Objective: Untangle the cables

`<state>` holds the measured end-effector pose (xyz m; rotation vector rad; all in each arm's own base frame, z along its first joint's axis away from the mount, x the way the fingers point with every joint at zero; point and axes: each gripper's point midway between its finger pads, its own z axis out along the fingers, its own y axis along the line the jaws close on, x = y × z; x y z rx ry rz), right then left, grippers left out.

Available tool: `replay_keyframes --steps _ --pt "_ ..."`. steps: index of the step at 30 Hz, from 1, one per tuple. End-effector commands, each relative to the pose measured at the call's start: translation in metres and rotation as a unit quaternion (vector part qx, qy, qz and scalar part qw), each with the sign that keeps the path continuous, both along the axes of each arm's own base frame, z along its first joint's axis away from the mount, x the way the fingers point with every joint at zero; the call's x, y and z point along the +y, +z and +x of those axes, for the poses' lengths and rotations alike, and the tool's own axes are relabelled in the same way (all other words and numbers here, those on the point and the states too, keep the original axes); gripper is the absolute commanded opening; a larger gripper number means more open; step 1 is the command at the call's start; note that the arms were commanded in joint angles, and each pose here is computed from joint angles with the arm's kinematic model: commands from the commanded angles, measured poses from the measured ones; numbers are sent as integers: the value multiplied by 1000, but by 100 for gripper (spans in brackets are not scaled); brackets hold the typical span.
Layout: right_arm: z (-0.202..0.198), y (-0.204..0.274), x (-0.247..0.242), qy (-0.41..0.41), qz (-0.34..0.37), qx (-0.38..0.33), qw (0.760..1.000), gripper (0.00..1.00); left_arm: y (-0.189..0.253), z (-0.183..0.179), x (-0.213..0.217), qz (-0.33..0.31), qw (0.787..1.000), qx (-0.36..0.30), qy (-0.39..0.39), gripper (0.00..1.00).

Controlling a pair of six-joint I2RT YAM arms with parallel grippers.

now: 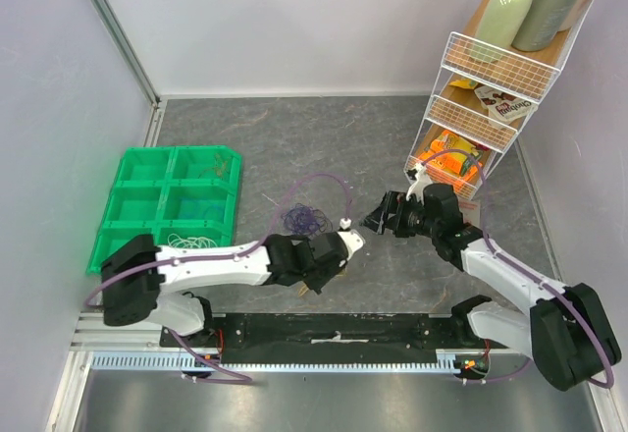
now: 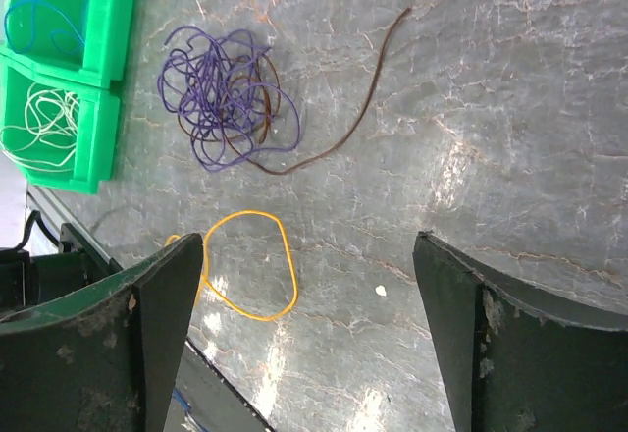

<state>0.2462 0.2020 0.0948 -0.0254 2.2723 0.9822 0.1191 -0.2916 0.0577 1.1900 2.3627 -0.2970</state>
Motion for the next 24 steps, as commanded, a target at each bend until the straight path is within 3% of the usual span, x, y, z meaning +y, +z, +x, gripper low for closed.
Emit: replay_keyframes --steps 1,6,10,13,16,18,21,24 --pt "3 -2 -10 -21 -12 -10 1000 96 47 20 4 -82 996 -38 28 2" --pt "0 -24 -12 -33 -15 19 999 94 114 67 40 -209 961 -84 163 2" --pt "-5 -44 -7 -22 -7 42 999 92 186 107 112 -285 887 -172 320 2" --pt "-7 -55 -7 -17 -8 48 999 91 233 126 155 -314 847 -205 376 2" --pt "-5 -52 -6 -13 -10 36 999 90 244 143 189 -273 827 -205 446 2" --pt "-3 -52 -8 -13 -17 27 999 90 235 155 220 -227 801 -188 521 2" --pt "-2 -55 -10 -12 -27 21 999 90 211 159 273 -171 737 -152 637 1" --pt "-1 -55 -10 -13 -25 15 999 90 186 152 325 -157 663 -103 725 2"
